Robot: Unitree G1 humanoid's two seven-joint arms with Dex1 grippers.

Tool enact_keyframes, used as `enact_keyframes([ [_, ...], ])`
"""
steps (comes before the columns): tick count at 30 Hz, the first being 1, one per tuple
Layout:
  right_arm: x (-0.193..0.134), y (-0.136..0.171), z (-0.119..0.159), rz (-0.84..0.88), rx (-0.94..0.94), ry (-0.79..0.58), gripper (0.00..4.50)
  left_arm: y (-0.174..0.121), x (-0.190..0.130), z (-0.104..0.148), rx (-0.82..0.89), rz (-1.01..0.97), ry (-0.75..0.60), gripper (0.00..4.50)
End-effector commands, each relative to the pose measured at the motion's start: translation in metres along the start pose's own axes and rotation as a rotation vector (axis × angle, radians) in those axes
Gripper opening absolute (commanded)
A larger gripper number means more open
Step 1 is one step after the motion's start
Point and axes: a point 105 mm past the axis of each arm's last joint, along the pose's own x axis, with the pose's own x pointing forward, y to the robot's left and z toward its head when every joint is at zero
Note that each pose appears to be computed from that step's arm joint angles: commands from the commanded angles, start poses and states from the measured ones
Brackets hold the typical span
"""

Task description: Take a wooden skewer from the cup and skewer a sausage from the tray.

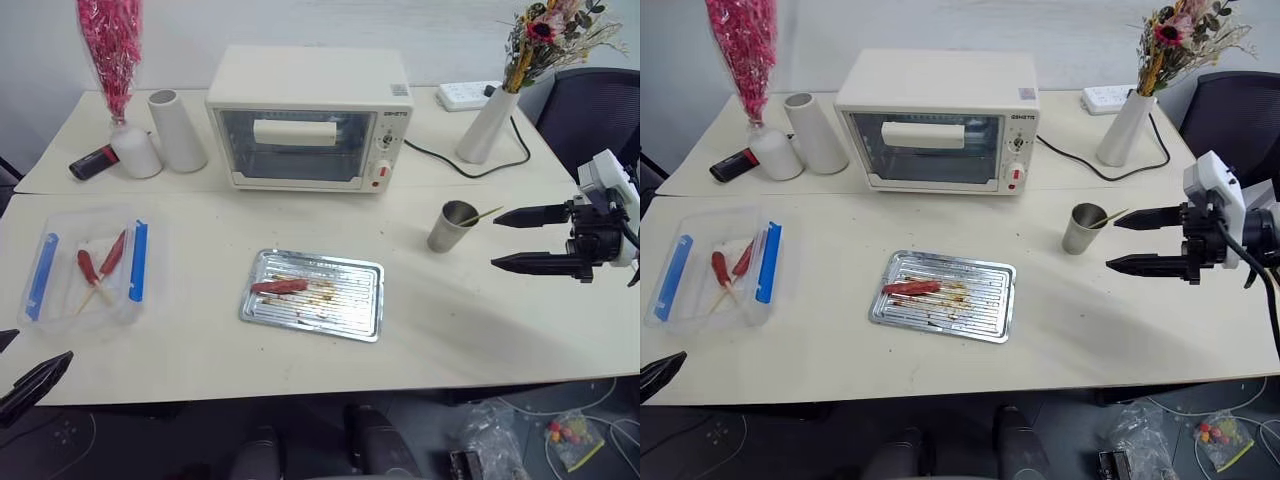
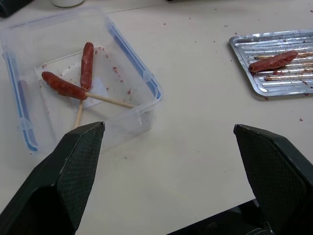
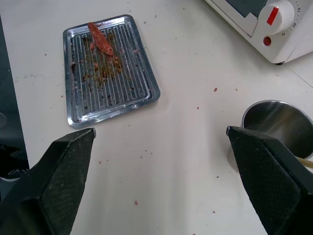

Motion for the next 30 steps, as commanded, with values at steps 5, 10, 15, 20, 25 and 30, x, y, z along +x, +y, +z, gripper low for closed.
enact_keyframes([
  [5, 0.000, -0.001, 0.007, -0.005, -0.055, -0.003, 4.50, 0.000, -0.001, -0.001, 0.008, 0.009, -0.007, 4.48],
  [10, 0.002, -0.002, 0.005, -0.008, -0.061, -0.004, 4.50, -0.001, 0.000, -0.002, 0.014, 0.007, -0.009, 4.48],
  [15, 0.002, -0.002, 0.005, -0.011, -0.064, -0.007, 4.50, -0.001, 0.003, 0.002, 0.026, 0.000, -0.013, 4.48],
  [20, 0.002, -0.005, 0.005, -0.041, -0.054, -0.020, 4.50, 0.000, 0.010, 0.007, 0.040, -0.009, -0.023, 4.48],
  [25, 0.001, -0.010, 0.001, -0.116, -0.020, -0.039, 4.50, -0.002, 0.020, 0.018, 0.056, -0.031, -0.058, 4.48],
  [30, -0.006, -0.015, -0.006, -0.220, 0.050, -0.067, 4.50, -0.014, 0.034, 0.029, 0.052, -0.098, -0.082, 4.48],
])
